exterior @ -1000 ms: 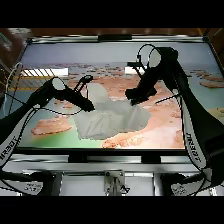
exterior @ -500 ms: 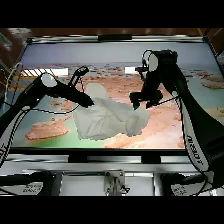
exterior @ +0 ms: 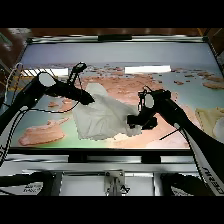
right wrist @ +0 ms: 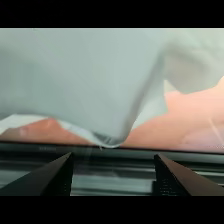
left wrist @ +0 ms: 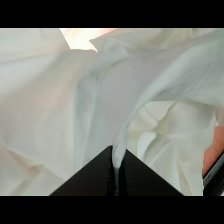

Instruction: Fold the shirts.

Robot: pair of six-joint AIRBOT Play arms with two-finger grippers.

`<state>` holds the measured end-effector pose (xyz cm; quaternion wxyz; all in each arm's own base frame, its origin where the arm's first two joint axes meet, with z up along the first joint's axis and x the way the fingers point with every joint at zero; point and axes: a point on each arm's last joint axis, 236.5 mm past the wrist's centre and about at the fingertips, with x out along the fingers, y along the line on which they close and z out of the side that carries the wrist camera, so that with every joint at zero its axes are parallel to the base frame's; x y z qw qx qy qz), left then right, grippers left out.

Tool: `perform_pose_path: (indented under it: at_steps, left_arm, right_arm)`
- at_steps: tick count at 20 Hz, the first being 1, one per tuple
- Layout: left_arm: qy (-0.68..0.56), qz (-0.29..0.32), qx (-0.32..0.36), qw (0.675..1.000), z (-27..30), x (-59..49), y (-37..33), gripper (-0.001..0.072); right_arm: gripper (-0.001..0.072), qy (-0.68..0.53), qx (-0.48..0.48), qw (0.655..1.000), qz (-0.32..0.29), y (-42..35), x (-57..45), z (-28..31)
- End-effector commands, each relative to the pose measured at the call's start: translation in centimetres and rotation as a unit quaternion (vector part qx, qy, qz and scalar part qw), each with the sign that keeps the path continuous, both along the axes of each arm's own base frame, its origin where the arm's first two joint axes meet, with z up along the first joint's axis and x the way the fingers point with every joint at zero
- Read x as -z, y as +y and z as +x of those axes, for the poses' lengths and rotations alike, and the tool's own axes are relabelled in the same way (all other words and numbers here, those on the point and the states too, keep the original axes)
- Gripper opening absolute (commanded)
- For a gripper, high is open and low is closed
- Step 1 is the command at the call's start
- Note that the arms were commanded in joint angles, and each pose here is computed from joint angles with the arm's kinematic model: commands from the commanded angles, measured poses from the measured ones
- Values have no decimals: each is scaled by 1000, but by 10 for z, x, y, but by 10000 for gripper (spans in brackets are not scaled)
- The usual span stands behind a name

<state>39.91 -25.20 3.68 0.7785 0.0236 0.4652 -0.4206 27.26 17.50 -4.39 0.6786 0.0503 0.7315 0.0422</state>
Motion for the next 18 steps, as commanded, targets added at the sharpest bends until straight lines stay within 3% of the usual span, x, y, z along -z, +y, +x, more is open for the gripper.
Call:
perform_pose_path:
  at_steps: [1,4,5,6,7,10,13,16,18]
  left_arm:
    - [-2,-2,-2,1000,1,-2,0,56]
    - [-2,-2,-2,1000,1,-2,0,56]
    - [-2,-2,-2,1000,1,-2,0,56]
    - [-2,-2,-3,1000,1,-2,0,56]
    - [-2,-2,-4,1000,2,-2,1,55]
    - [-3,-5,-13,1000,8,-9,9,55]
    - [-50,-30,-28,998,17,-71,10,54]
    - [-196,-91,-57,975,16,-211,10,54]
    - [-309,-155,-90,934,-7,-323,19,54]
  right_arm:
    - [620,-55,46,997,27,12,15,24]
    - [619,-41,64,996,48,26,34,29]
    - [567,-27,67,996,52,30,40,25]
    - [286,-15,69,996,59,34,41,21]
    - [63,-11,67,996,62,35,37,18]
    - [67,-61,-10,997,45,21,-10,26]
    - [67,-168,-149,974,-4,-9,-114,42]
    - [67,-318,-142,936,-53,-47,-249,62]
    - [67,-447,-116,887,-11,-42,-348,70]
